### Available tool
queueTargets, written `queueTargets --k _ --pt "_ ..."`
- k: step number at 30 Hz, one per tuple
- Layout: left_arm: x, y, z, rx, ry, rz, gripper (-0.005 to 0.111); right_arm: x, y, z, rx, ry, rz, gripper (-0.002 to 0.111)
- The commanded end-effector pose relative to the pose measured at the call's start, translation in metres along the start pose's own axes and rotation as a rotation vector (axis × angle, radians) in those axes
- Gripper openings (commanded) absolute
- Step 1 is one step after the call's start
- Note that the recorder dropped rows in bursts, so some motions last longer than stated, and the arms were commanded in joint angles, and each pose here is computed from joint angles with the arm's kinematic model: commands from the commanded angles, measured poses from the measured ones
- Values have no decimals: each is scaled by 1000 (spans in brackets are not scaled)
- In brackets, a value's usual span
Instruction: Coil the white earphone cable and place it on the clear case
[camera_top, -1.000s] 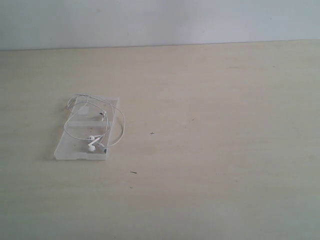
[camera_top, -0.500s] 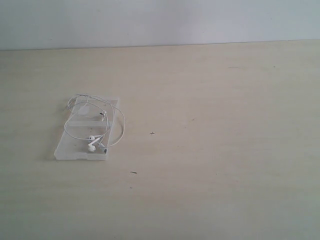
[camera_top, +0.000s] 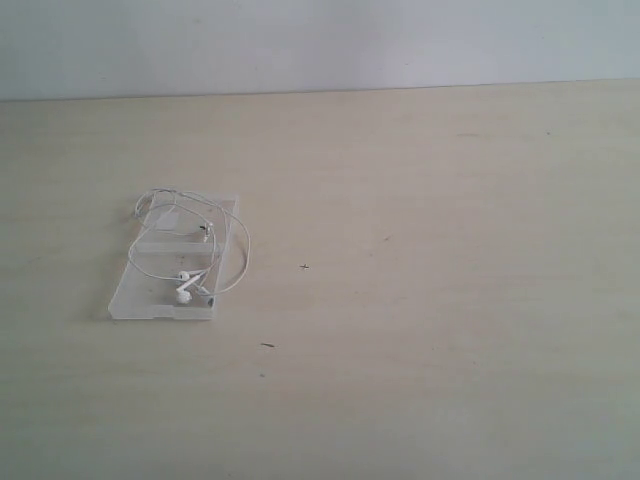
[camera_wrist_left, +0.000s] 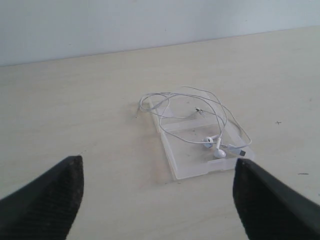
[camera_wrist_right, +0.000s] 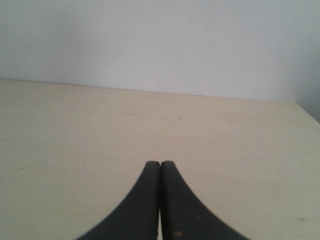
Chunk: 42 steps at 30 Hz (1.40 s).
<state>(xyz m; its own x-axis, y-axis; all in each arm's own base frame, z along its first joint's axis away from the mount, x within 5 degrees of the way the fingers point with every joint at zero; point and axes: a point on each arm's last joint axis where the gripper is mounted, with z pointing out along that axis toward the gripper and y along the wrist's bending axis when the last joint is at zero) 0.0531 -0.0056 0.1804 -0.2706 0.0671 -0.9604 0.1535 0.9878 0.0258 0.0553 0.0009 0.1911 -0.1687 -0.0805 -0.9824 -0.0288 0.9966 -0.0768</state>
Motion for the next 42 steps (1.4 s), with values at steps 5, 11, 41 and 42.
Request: queueTargets --k 5,11,41,42 --pt "0 0 0 8 -5 2 78 1 0 0 6 -2 2 0" --pt "0 0 0 8 -5 2 78 1 0 0 6 -2 2 0" --pt "1 10 -2 -181 0 -55 78 2 0 0 6 2 2 0" --pt "1 10 -2 -181 0 -55 78 2 0 0 6 2 2 0"
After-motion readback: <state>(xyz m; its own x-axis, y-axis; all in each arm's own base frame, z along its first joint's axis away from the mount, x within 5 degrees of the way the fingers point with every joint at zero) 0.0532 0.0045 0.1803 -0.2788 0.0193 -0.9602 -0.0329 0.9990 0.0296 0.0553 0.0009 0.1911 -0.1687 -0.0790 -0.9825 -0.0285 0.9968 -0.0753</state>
